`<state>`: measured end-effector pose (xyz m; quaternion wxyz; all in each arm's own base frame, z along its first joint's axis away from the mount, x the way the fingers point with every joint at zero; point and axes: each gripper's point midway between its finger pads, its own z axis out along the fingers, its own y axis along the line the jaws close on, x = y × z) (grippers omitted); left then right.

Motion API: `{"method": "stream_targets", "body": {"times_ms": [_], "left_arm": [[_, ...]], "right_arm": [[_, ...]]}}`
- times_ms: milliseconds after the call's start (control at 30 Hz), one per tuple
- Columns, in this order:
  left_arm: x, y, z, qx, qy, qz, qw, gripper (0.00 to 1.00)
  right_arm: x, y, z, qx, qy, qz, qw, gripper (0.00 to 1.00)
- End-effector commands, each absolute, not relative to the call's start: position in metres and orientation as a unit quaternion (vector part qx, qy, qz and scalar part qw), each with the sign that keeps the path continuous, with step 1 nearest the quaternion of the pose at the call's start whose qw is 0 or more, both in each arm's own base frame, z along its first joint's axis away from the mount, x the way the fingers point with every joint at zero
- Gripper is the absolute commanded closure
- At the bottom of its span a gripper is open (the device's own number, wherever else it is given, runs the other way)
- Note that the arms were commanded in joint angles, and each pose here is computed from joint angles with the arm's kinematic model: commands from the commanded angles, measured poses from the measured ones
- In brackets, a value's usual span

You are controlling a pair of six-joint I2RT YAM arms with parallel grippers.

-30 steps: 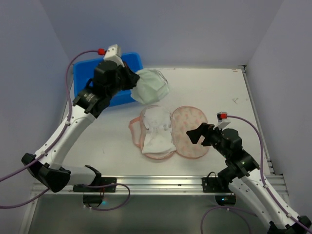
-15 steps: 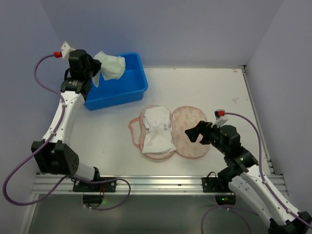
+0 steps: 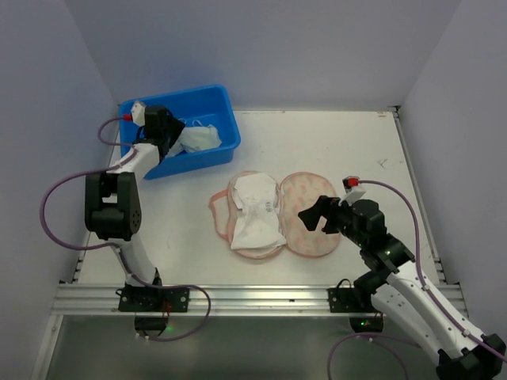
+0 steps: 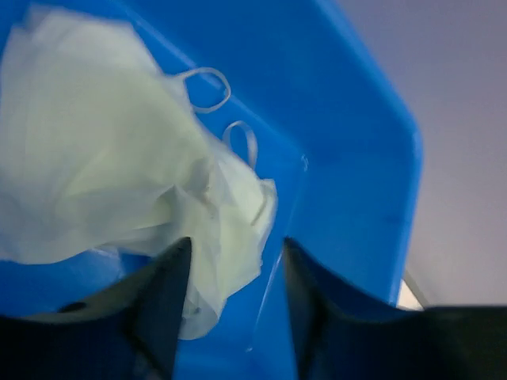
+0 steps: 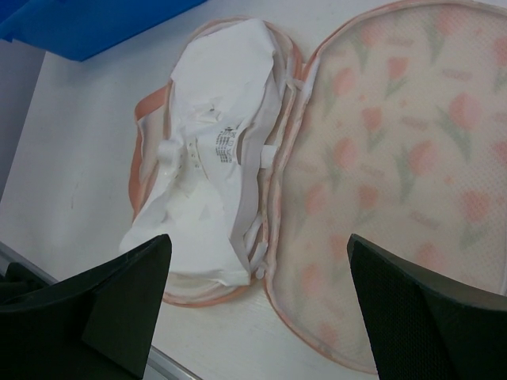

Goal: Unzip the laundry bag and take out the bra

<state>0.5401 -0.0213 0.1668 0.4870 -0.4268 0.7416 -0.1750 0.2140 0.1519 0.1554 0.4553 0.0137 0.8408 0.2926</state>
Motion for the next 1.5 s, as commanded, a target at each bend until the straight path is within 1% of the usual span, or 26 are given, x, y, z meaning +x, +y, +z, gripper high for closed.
{"method": "stream_targets", "body": {"times_ms": [0,67,100,200,233,267,300,333,367,400,433,500,533,600,633,700,767,800,833,933,1067,1133,1267,1333,1433,1467], "left_arm": [[0.549,-0.031,0.152,-0.422,0.736,-0.212,0.485,0.42],[0.547,-0.041,0.148,-0.402,0.749,-0.227,0.476,0.24],[0.546,-0.044,0.151,-0.386,0.757,-0.227,0.476,0.12],[0.538,-0.060,0.185,-0.333,0.770,-0.231,0.493,0.00],[0.531,-0.065,0.208,-0.314,0.767,-0.235,0.507,0.00],[0.528,-0.071,0.225,-0.294,0.768,-0.237,0.518,0.00],[0.517,-0.075,0.227,-0.267,0.786,-0.222,0.512,0.00],[0.505,-0.088,0.250,-0.238,0.784,-0.229,0.526,0.00],[0.494,-0.095,0.249,-0.220,0.800,-0.219,0.514,0.00],[0.480,-0.117,0.254,-0.169,0.813,-0.222,0.511,0.00],[0.465,-0.127,0.266,-0.139,0.815,-0.227,0.515,0.00],[0.433,-0.148,0.243,-0.087,0.850,-0.214,0.475,0.00],[0.414,-0.159,0.245,-0.058,0.853,-0.237,0.462,0.00],[0.377,-0.179,0.211,-0.018,0.875,-0.253,0.412,0.00],[0.359,-0.188,0.213,0.003,0.873,-0.273,0.405,0.00],[0.323,-0.211,0.189,0.042,0.885,-0.284,0.367,0.01],[0.302,-0.225,0.183,0.065,0.886,-0.292,0.356,0.03],[0.289,-0.237,0.176,0.080,0.887,-0.297,0.343,0.05],[0.282,-0.239,0.159,0.083,0.896,-0.291,0.325,0.07],[0.273,-0.249,0.132,0.091,0.907,-0.285,0.297,0.11],[0.274,-0.268,0.107,0.108,0.914,-0.272,0.282,0.19],[0.275,-0.270,0.086,0.107,0.924,-0.256,0.262,0.20],[0.279,-0.278,0.065,0.110,0.931,-0.246,0.246,0.26],[0.277,-0.286,0.056,0.114,0.933,-0.248,0.233,0.28],[0.273,-0.296,0.050,0.116,0.933,-0.257,0.222,0.34],[0.274,-0.297,0.050,0.115,0.933,-0.259,0.223,0.41]], "right_arm": [[0.221,0.161,0.181,-0.007,0.819,0.314,0.480,0.06],[0.220,0.162,0.180,-0.008,0.820,0.315,0.478,0.06],[0.220,0.162,0.181,-0.008,0.819,0.316,0.479,0.06],[0.220,0.161,0.182,-0.008,0.818,0.317,0.480,0.06],[0.219,0.162,0.183,-0.008,0.816,0.319,0.482,0.06],[0.219,0.161,0.185,-0.008,0.815,0.319,0.484,0.06],[0.219,0.162,0.186,-0.009,0.814,0.320,0.485,0.06],[0.219,0.161,0.187,-0.008,0.813,0.320,0.487,0.06],[0.219,0.161,0.187,-0.009,0.812,0.319,0.488,0.06],[0.220,0.160,0.187,-0.007,0.812,0.317,0.489,0.06],[0.220,0.159,0.186,-0.006,0.812,0.315,0.490,0.06],[0.221,0.157,0.186,-0.002,0.812,0.312,0.493,0.06],[0.222,0.157,0.186,0.000,0.812,0.311,0.494,0.05],[0.223,0.154,0.185,0.008,0.813,0.307,0.496,0.05],[0.223,0.154,0.183,0.010,0.813,0.306,0.495,0.05],[0.223,0.154,0.182,0.016,0.814,0.306,0.493,0.05],[0.223,0.154,0.177,0.018,0.816,0.307,0.489,0.05],[0.222,0.155,0.176,0.018,0.817,0.309,0.487,0.05],[0.222,0.155,0.175,0.019,0.818,0.309,0.485,0.05],[0.219,0.156,0.176,0.020,0.815,0.319,0.483,0.05],[0.215,0.157,0.178,0.021,0.812,0.327,0.484,0.05],[0.213,0.157,0.178,0.020,0.812,0.328,0.482,0.05],[0.209,0.157,0.181,0.019,0.809,0.337,0.482,0.05],[0.209,0.157,0.182,0.020,0.807,0.338,0.484,0.05],[0.208,0.157,0.182,0.019,0.808,0.338,0.483,0.05],[0.209,0.157,0.181,0.019,0.809,0.337,0.482,0.05]]}}
